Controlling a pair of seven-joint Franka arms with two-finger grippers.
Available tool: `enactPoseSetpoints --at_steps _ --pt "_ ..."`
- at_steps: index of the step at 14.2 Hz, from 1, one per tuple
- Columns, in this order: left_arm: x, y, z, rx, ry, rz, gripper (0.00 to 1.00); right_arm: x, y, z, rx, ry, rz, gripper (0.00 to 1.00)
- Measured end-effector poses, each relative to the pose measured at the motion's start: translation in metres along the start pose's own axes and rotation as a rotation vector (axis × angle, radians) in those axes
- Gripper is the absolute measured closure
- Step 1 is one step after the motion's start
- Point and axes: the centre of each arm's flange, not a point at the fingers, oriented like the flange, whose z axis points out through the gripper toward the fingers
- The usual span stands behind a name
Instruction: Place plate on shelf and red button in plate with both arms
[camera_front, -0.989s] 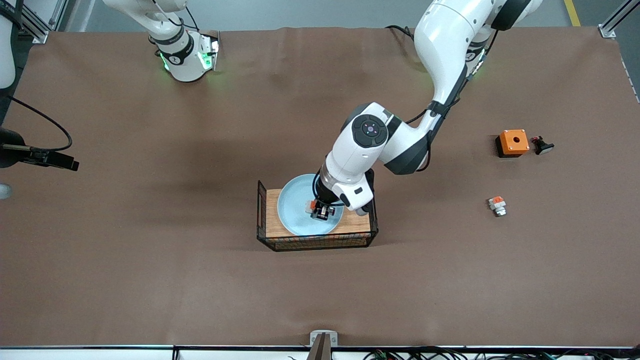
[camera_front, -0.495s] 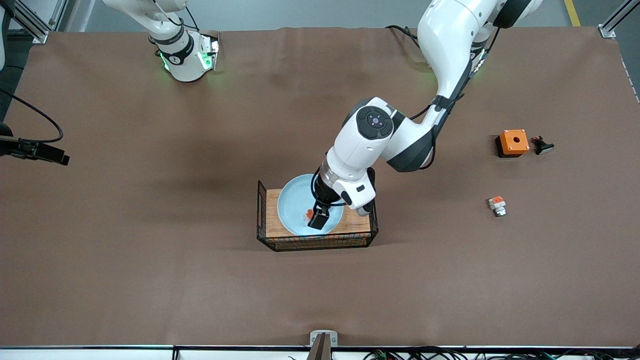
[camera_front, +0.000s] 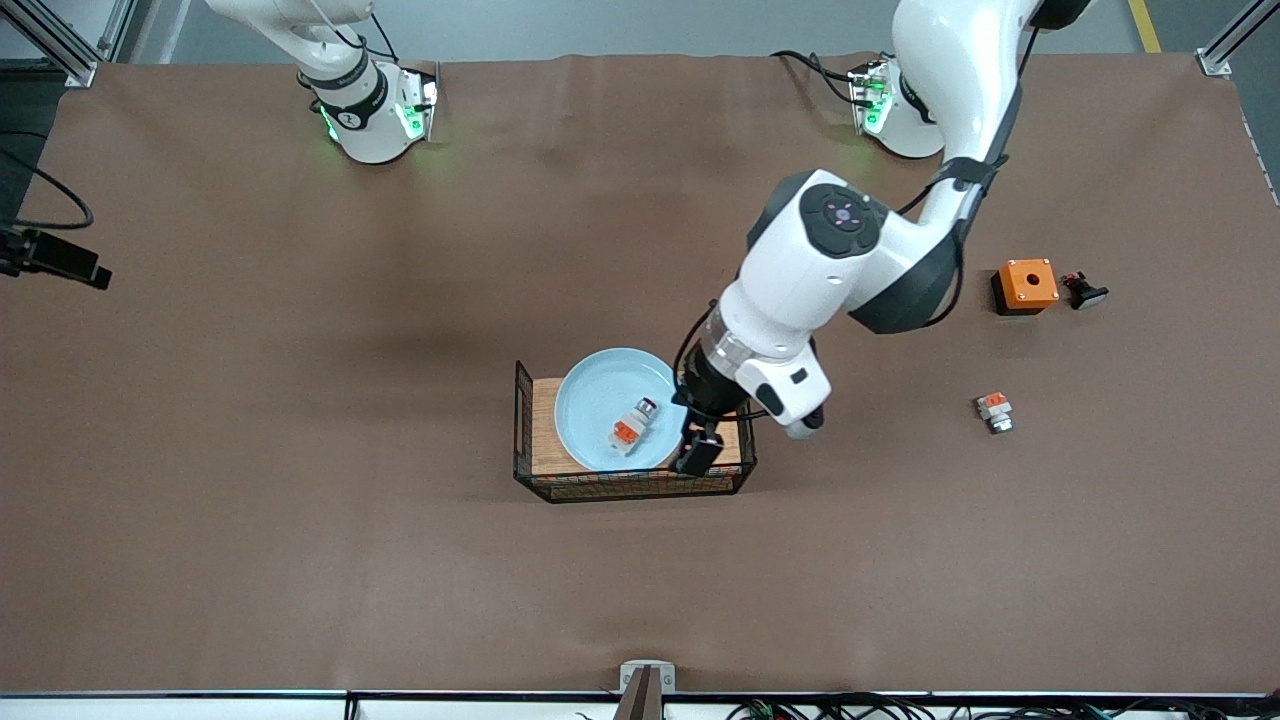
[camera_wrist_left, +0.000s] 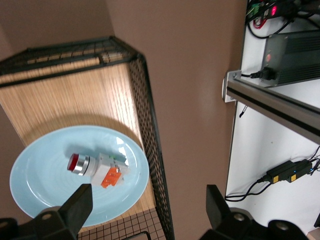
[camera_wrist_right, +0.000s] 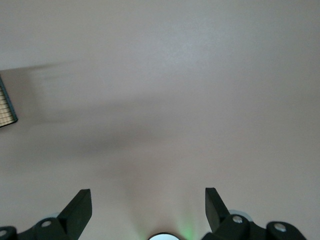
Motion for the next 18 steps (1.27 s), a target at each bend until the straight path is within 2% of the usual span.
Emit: enactPoseSetpoints --at_steps 5,9,11,15,18 --pt "0.04 0.013 -0.024 0.026 0.033 0.219 0.0 -0.037 -0.01 -0.005 0.023 0.057 -0.028 0.0" --pt "0.089 0.0 -0.042 0.085 0.062 0.573 0.0 -0.049 -0.008 -0.003 0.023 0.069 -0.027 0.0" --pt "0.121 -0.011 -0.056 0.117 0.074 0.724 0.0 -0.049 -0.009 -0.005 0.004 0.08 -0.035 0.0" --pt "0.197 -0.025 -0.097 0.189 0.095 0.822 0.0 -0.051 -0.016 -0.008 -0.011 0.099 -0.093 0.0" --pt "0.255 -0.03 -0.134 0.275 0.073 0.94 0.0 -0.051 -0.016 -0.009 -0.012 0.101 -0.117 0.0"
